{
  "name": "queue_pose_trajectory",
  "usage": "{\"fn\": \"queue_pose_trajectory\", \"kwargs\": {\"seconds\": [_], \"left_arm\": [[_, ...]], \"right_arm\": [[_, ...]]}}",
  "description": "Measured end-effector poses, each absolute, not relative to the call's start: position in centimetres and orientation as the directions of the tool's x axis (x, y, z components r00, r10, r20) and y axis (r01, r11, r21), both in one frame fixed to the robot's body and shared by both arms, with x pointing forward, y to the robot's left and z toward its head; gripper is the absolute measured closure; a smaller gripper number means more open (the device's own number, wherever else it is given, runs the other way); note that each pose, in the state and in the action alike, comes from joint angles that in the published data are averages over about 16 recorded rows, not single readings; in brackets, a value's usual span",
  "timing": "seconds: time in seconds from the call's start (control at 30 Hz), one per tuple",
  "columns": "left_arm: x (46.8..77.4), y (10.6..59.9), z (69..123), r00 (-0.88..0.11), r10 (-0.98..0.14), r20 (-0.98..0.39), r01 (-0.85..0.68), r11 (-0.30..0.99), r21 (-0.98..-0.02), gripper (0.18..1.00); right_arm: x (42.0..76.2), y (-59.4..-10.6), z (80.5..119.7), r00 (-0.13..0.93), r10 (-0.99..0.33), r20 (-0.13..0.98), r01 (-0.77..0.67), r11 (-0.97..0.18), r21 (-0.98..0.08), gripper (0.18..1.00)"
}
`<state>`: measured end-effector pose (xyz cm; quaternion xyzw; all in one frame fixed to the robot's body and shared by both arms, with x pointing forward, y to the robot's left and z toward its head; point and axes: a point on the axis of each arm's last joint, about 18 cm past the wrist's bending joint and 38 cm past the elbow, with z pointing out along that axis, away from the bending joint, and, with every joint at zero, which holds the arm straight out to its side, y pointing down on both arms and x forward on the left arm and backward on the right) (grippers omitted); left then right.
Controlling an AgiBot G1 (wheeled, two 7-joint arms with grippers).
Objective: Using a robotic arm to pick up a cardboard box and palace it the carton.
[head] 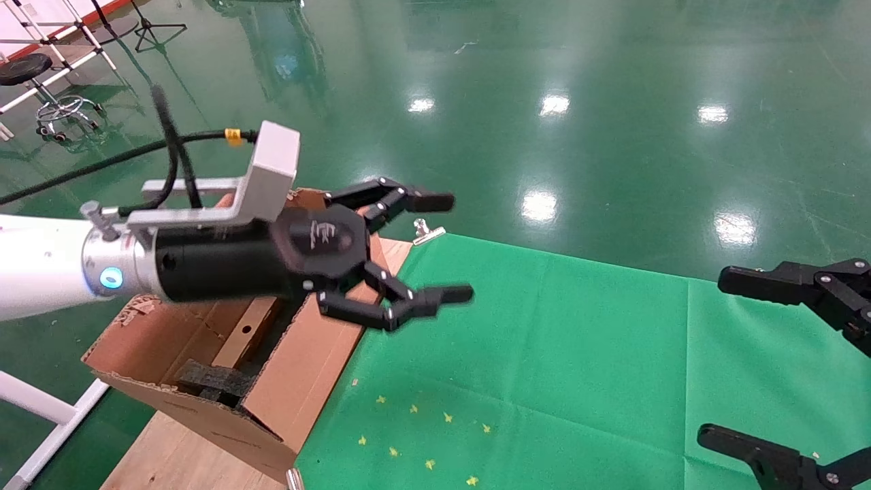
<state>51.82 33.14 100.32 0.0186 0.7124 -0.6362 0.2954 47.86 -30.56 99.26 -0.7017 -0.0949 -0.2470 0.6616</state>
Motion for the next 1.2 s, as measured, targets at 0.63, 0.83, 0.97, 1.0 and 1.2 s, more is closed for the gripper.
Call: {"fn": "queue_pose_trajectory", "kwargs": {"seconds": [0.63, 0.83, 0.97, 1.0, 1.2], "left_arm": [[46.7, 29.5, 99.0, -0.863, -0.147, -0.483, 0.474, 0.096, -0.876, 0.183], [47.0, 29.7, 99.1, -0.862, -0.159, -0.481, 0.47, 0.102, -0.877, 0.183], [47.2, 29.8, 99.1, -0.862, -0.166, -0.48, 0.468, 0.105, -0.877, 0.183], [47.2, 29.8, 99.2, -0.861, -0.167, -0.48, 0.468, 0.106, -0.877, 0.183], [47.4, 29.9, 99.2, -0.861, -0.173, -0.479, 0.466, 0.109, -0.878, 0.183]], "right_arm": [[47.9, -30.6, 99.3, 0.86, -0.194, 0.472, 0.46, -0.106, -0.882, 0.178], [47.9, -30.6, 99.3, 0.86, -0.194, 0.472, 0.46, -0.106, -0.882, 0.178], [47.9, -30.6, 99.3, 0.86, -0.194, 0.472, 0.46, -0.106, -0.882, 0.178], [47.9, -30.6, 99.3, 0.86, -0.194, 0.472, 0.46, -0.106, -0.882, 0.178], [47.9, -30.6, 99.3, 0.86, -0.194, 0.472, 0.46, -0.106, -0.882, 0.178]]}}
